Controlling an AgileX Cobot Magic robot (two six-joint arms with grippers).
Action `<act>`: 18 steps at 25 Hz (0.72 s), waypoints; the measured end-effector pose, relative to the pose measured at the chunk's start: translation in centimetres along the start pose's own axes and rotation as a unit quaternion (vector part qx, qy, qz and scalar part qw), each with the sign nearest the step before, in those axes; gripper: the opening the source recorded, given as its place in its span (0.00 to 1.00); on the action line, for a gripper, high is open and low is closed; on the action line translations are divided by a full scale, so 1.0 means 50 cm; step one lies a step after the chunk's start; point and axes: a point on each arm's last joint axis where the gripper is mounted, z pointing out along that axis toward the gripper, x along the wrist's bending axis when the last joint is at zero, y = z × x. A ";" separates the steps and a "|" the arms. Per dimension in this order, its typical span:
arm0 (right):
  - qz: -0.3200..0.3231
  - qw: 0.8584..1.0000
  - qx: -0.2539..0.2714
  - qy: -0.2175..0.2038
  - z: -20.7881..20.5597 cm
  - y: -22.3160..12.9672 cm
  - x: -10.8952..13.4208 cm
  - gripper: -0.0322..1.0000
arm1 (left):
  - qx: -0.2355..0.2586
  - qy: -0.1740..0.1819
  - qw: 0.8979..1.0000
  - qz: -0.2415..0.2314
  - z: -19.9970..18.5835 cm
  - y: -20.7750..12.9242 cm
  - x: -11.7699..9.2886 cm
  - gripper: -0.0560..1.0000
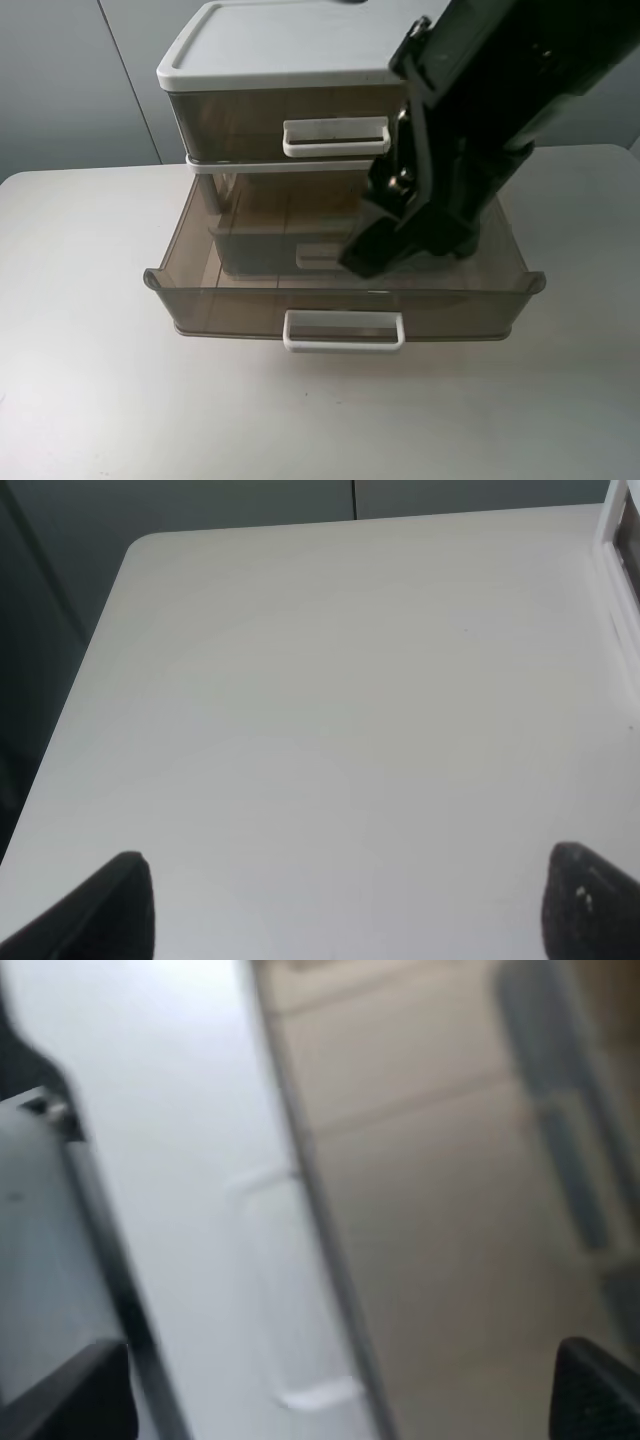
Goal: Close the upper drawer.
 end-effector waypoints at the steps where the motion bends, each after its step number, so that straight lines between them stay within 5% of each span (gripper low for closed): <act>1: 0.026 0.999 -0.007 -0.025 -0.027 -0.016 -0.019 0.64 | 0.000 0.000 1.000 0.000 0.000 0.000 0.000 0.76; 5: 0.141 0.981 -0.020 -0.129 -0.117 -0.089 -0.087 0.64 | 0.000 0.000 1.000 0.000 0.000 0.000 0.000 0.76; 9: 0.260 0.935 -0.055 -0.235 -0.206 -0.177 -0.131 0.64 | 0.000 0.000 1.000 0.000 0.000 0.000 0.000 0.76; 13: 0.347 0.881 -0.053 -0.317 -0.245 -0.266 -0.122 0.64 | 0.000 0.000 1.000 0.000 0.000 0.000 0.000 0.76; 18: 0.406 0.843 -0.090 -0.342 -0.224 -0.340 -0.058 0.64 | 0.000 0.000 1.000 0.000 0.000 0.000 0.000 0.76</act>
